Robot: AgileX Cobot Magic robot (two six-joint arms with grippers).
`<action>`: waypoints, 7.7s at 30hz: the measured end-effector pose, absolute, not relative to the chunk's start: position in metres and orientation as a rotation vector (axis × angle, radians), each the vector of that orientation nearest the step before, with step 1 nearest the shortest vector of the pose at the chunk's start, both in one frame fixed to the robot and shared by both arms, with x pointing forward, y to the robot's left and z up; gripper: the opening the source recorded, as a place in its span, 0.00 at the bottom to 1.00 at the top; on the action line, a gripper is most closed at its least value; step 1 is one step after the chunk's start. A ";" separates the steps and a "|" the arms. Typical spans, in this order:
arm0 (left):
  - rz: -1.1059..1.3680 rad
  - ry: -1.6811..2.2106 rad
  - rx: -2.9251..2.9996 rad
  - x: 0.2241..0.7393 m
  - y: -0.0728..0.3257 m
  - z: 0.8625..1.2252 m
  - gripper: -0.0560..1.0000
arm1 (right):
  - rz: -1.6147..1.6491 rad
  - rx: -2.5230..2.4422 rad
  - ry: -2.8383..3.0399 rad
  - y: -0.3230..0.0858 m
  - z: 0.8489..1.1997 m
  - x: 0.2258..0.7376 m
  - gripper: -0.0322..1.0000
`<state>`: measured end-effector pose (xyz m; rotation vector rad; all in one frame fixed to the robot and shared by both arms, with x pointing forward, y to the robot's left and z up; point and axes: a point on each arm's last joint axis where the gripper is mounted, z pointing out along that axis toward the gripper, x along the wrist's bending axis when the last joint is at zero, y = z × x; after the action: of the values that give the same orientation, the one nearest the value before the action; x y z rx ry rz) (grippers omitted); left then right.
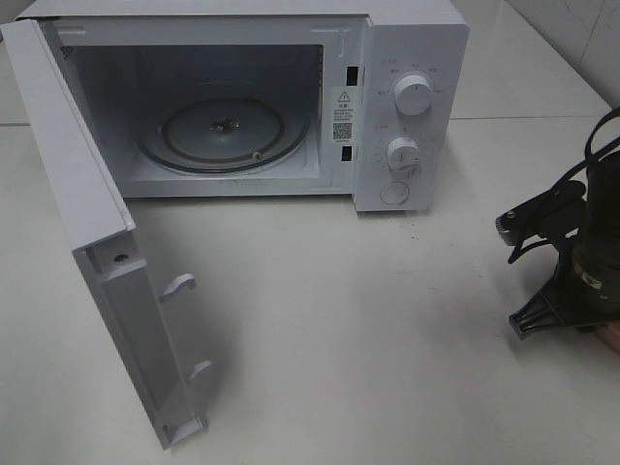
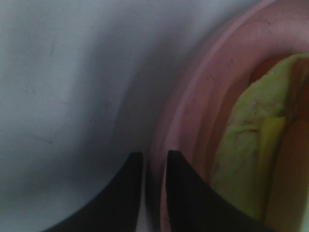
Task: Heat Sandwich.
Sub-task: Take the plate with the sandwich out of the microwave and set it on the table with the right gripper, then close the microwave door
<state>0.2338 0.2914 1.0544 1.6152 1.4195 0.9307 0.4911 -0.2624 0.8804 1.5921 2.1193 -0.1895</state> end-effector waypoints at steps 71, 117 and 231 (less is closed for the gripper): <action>0.931 1.420 1.615 0.234 0.291 1.054 0.99 | 0.741 1.712 1.751 -0.308 1.060 0.246 0.78; 0.931 1.420 1.615 0.234 0.291 1.054 0.99 | 0.882 1.659 1.537 -0.304 1.047 0.229 0.77; 0.861 1.015 1.575 0.438 0.244 0.946 0.06 | 0.882 1.659 1.537 -0.304 1.047 0.229 0.77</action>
<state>0.4377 0.2439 0.9457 1.5755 1.0147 0.8608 0.2290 -0.3042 1.0469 1.6587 1.5365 0.8821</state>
